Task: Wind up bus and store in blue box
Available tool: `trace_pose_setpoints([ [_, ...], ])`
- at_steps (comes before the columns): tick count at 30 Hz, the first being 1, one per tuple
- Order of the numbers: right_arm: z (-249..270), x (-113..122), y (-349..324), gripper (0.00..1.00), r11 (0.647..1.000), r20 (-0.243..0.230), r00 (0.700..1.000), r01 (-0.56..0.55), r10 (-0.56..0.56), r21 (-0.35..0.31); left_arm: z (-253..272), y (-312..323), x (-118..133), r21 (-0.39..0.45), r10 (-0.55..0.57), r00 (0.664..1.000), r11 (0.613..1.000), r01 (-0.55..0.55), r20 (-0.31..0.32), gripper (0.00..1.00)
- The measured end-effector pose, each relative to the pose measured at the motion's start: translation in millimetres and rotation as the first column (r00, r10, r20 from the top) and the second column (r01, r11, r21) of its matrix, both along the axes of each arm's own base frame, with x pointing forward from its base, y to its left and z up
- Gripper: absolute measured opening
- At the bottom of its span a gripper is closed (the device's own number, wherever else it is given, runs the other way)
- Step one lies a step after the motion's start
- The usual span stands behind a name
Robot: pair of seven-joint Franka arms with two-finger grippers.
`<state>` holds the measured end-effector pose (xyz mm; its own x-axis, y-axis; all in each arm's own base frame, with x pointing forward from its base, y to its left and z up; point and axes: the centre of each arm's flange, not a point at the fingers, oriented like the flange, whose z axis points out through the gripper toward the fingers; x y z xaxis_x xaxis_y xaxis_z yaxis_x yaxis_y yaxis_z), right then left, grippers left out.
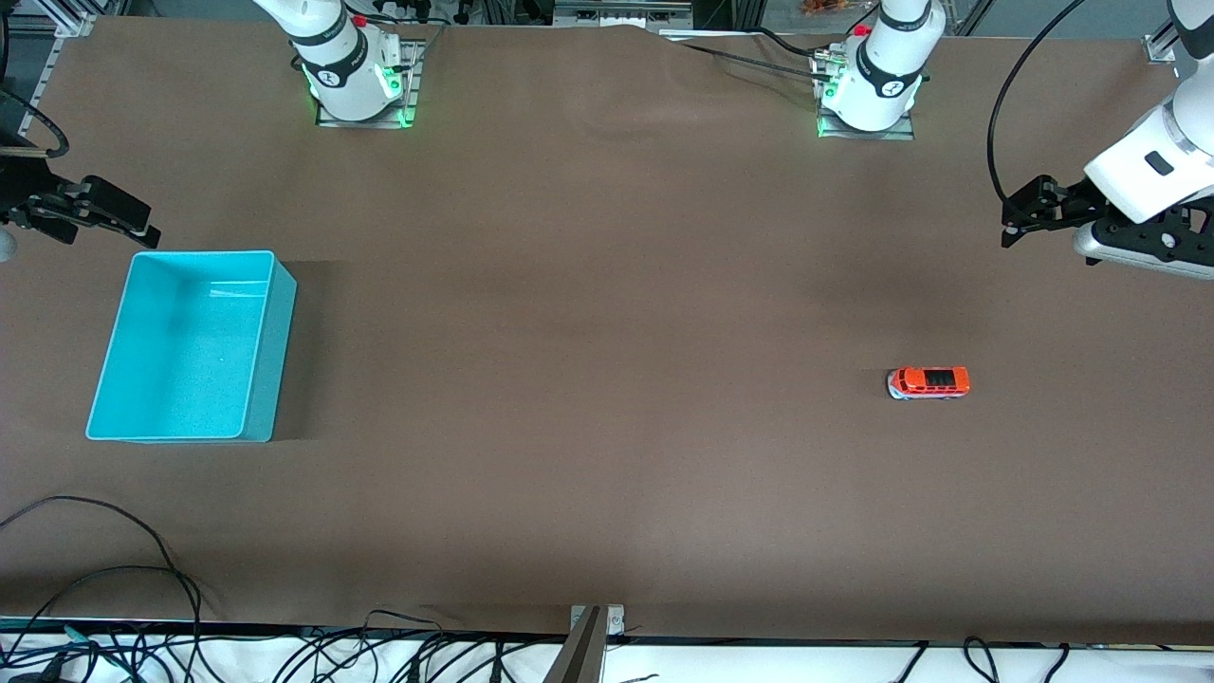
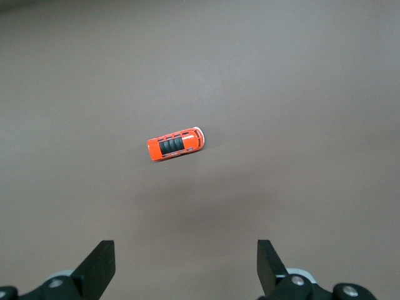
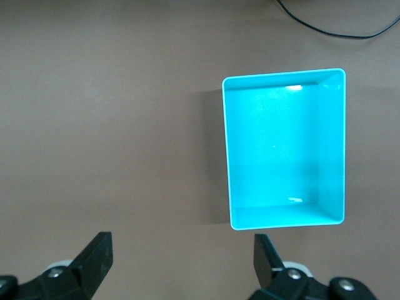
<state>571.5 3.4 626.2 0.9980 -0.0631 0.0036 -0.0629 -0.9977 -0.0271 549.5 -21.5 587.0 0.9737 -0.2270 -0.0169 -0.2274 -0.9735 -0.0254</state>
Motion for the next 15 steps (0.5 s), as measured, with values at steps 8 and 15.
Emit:
trace_pose_setpoints([
  [8, 1.0, 1.3, -0.7, 1.0, 1.0, 0.012, 1.0, 0.0, 0.0, -0.01, 0.0, 0.0, 0.0, 0.0, 0.0, 1.0, 1.0, 0.0, 0.0, 1.0],
  [15, 1.3, 1.6, -0.1, 1.0, 1.0, 0.015, 1.0, -0.001, 0.001, -0.01, 0.0, -0.1, 0.0, 0.0, 0.0, 1.0, 1.0, 0.0, 0.0, 1.0],
])
